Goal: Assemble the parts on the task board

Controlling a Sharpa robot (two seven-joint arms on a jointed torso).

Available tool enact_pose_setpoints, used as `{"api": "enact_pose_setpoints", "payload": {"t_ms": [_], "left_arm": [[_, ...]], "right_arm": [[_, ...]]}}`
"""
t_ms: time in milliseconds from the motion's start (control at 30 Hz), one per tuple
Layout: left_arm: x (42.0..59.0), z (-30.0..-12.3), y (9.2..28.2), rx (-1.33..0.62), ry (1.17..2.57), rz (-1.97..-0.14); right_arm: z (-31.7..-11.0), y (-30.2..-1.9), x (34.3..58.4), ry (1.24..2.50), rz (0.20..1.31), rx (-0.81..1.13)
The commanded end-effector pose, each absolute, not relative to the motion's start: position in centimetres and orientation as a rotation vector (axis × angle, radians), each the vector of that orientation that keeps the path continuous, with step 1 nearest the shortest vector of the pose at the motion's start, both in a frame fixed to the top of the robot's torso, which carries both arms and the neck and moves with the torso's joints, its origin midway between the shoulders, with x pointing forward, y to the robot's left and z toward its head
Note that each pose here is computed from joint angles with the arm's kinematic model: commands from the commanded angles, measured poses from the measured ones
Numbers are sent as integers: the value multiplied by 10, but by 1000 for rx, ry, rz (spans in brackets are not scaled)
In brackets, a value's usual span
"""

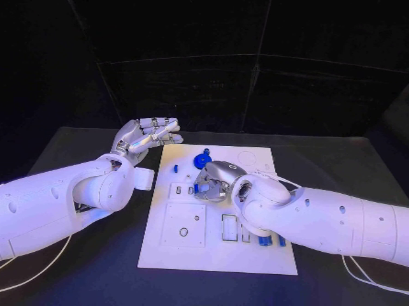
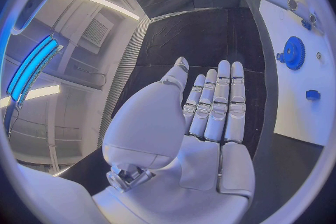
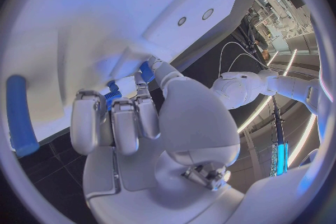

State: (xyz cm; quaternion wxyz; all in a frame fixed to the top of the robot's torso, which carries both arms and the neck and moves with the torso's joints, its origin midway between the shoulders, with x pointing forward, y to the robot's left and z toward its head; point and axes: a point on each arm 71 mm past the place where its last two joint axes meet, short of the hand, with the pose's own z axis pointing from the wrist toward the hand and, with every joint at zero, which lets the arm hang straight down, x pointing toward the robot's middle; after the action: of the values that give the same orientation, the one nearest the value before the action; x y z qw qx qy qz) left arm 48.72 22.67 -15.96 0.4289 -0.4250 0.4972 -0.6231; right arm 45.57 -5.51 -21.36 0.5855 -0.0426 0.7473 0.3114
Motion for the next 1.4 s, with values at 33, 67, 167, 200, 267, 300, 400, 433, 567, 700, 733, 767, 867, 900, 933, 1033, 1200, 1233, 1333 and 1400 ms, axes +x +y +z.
{"api": "enact_pose_setpoints", "payload": {"t_ms": [33, 67, 167, 200, 267, 300, 400, 433, 567, 700, 733, 767, 867, 900, 933, 1033, 1200, 1233, 1333, 1400], "left_arm": [[487, -158, 225, -1054, 1241, -1572], [487, -158, 225, -1054, 1241, -1572], [487, -158, 225, -1054, 1241, -1572], [487, -158, 225, -1054, 1241, -1573], [487, -158, 225, -1053, 1240, -1574], [487, -158, 225, -1052, 1239, -1574], [487, -158, 226, -1052, 1239, -1573], [487, -158, 226, -1053, 1239, -1572], [488, -159, 229, -1056, 1251, -1562], [488, -161, 232, -1031, 1307, -1534], [489, -163, 233, -1020, 1331, -1516], [489, -164, 234, -1011, 1353, -1501], [490, -169, 237, -974, 1462, -1429], [490, -171, 238, -961, 1492, -1412], [490, -173, 238, -930, 1558, -1370], [491, -175, 237, -828, 1726, -1258], [494, -177, 230, -633, 1976, -1003], [495, -177, 229, -593, 2023, -923], [501, -173, 224, -458, 2114, -713], [505, -170, 220, -381, 2140, -623]], "right_arm": [[-212, -55, 455, 1733, 724, -90], [-212, -55, 455, 1732, 724, -87], [-212, -56, 455, 1724, 725, -75], [-211, -56, 455, 1720, 727, -71], [-210, -56, 455, 1704, 736, -64], [-209, -55, 454, 1692, 744, -63], [-205, -56, 451, 1650, 772, -63], [-203, -56, 450, 1634, 782, -65], [-193, -68, 441, 1544, 860, -86], [-182, -84, 437, 1486, 966, -103], [-178, -89, 437, 1472, 1004, -98], [-174, -94, 438, 1464, 1030, -91], [-162, -112, 442, 1460, 1098, -52], [-159, -116, 444, 1462, 1108, -39], [-154, -125, 447, 1468, 1124, -11], [-143, -148, 456, 1479, 1132, 55], [-131, -181, 471, 1481, 1093, 146], [-130, -188, 474, 1481, 1080, 163], [-128, -204, 482, 1483, 1043, 200], [-127, -211, 485, 1487, 1027, 214]]}}
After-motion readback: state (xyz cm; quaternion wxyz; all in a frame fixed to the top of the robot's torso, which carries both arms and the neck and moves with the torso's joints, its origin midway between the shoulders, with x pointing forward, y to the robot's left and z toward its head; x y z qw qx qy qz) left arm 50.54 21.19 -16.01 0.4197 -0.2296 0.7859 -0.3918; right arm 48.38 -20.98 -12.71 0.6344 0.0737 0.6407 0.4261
